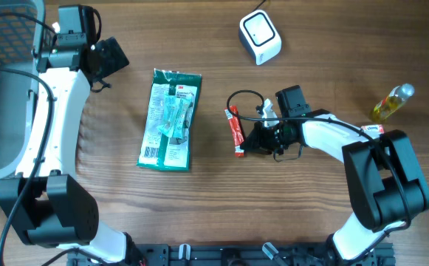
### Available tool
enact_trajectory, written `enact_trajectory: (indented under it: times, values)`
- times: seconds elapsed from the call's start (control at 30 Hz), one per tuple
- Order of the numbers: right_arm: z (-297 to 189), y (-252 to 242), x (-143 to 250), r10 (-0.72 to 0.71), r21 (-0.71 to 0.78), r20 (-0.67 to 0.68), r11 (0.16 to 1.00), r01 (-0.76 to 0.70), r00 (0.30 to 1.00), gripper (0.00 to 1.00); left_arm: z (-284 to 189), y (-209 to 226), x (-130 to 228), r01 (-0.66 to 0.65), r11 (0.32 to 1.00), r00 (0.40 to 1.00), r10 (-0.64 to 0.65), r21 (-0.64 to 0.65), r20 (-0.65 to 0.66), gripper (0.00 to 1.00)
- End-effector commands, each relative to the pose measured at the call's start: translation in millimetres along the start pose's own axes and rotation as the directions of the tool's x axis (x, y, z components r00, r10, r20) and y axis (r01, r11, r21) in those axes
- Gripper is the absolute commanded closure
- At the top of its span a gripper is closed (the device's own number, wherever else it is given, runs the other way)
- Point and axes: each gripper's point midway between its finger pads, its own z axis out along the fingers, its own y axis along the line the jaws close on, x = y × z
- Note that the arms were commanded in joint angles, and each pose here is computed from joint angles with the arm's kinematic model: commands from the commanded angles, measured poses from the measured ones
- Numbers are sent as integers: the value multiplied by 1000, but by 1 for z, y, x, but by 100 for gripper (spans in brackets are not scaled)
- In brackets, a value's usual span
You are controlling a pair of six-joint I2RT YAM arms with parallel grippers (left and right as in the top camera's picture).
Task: Scan the item barcode
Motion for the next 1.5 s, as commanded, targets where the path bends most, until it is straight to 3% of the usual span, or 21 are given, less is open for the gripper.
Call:
enact_trajectory:
  times: [0.0, 0.43, 1.47]
  values:
    - [-1, 2, 3, 18, -17, -9, 1000, -18, 1000, 96, 2, 2, 0, -9, 1000, 1000, 9, -12, -2, 0]
    - [-2, 15, 7, 102, -89, -46, 990, -106, 994, 96, 2, 2, 0, -9, 1000, 1000, 9, -12, -2, 0]
    - [-1, 13, 0, 63, -72, -12, 995, -64, 998, 96, 2, 2, 0, -9, 1000, 1000, 9, -12, -2, 0]
